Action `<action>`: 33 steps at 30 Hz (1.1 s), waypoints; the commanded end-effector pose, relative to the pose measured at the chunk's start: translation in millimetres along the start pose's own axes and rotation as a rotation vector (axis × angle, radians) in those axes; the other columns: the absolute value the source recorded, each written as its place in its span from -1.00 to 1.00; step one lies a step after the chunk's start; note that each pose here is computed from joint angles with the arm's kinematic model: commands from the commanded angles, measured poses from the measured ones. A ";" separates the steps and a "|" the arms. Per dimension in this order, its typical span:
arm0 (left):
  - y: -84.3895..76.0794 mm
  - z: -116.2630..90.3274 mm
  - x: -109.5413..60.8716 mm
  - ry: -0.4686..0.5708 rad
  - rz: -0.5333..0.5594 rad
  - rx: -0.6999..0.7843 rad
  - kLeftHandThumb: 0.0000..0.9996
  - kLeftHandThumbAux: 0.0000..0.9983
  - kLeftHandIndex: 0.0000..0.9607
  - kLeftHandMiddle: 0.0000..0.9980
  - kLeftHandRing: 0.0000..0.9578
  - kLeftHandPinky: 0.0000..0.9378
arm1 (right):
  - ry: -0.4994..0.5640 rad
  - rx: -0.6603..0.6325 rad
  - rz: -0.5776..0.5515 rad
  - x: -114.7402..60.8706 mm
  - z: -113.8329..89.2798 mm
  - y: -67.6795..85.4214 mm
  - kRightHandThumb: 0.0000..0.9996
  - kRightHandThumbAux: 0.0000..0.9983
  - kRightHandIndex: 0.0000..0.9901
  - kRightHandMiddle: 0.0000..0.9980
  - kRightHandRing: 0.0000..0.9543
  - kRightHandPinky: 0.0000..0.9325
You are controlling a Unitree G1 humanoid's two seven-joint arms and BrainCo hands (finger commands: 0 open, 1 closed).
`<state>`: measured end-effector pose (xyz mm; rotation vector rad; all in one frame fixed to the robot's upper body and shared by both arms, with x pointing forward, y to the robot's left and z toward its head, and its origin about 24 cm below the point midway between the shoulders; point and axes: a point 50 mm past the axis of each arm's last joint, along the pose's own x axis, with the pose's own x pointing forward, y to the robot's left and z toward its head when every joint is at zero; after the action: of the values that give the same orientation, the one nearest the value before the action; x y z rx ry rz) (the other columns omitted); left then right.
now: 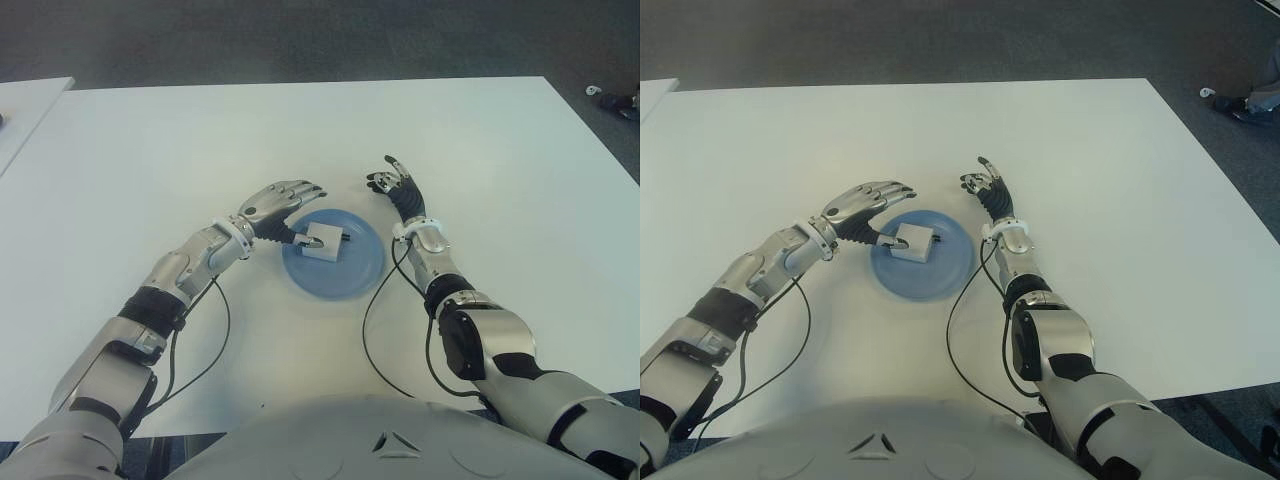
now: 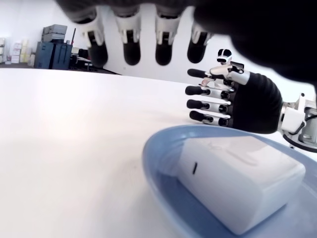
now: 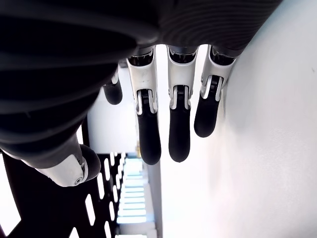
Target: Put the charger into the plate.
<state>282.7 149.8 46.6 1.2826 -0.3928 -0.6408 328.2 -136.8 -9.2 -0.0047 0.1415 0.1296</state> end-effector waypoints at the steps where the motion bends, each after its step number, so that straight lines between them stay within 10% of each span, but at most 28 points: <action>1: 2.9 0.2 -7.7 -0.004 -0.025 -0.009 -0.65 -0.43 -1.00 -1.00 -1.00 -1.00 | 0.200 -0.001 0.002 -20.9 -42.0 3.3 -1.00 0.25 -0.85 -0.19 -0.22 -0.39; 11: 17.5 -1.3 -13.1 0.007 0.070 -0.060 -0.70 -0.24 -1.00 -0.96 -0.97 -0.93 | 0.199 -0.013 0.015 -20.0 -41.3 6.5 -1.00 0.26 -0.87 -0.21 -0.21 -0.33; 20: 31.3 -37.9 -25.1 0.094 0.333 -0.208 -0.31 0.24 -0.67 -0.53 -0.48 -0.32 | 0.196 -0.013 0.015 -19.9 -41.1 7.9 -1.00 0.29 -0.86 -0.20 -0.19 -0.29; 26: 10.8 -83.4 -39.1 0.311 0.518 -0.803 -0.28 0.30 -0.63 -0.53 -0.52 -0.54 | 0.189 -0.021 0.019 -20.0 -40.8 9.2 -1.00 0.30 -0.84 -0.19 -0.18 -0.28; 33: -21.9 -88.2 -46.5 0.380 0.704 -1.225 -0.67 0.34 -0.92 -0.93 -0.94 -0.96 | 0.178 -0.031 0.022 -20.1 -40.0 9.8 -1.00 0.25 -0.83 -0.24 -0.21 -0.29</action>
<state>306.4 235.7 56.0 0.5282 -0.2513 -0.1264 331.8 -131.4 -2.7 -0.0427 0.1087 0.1477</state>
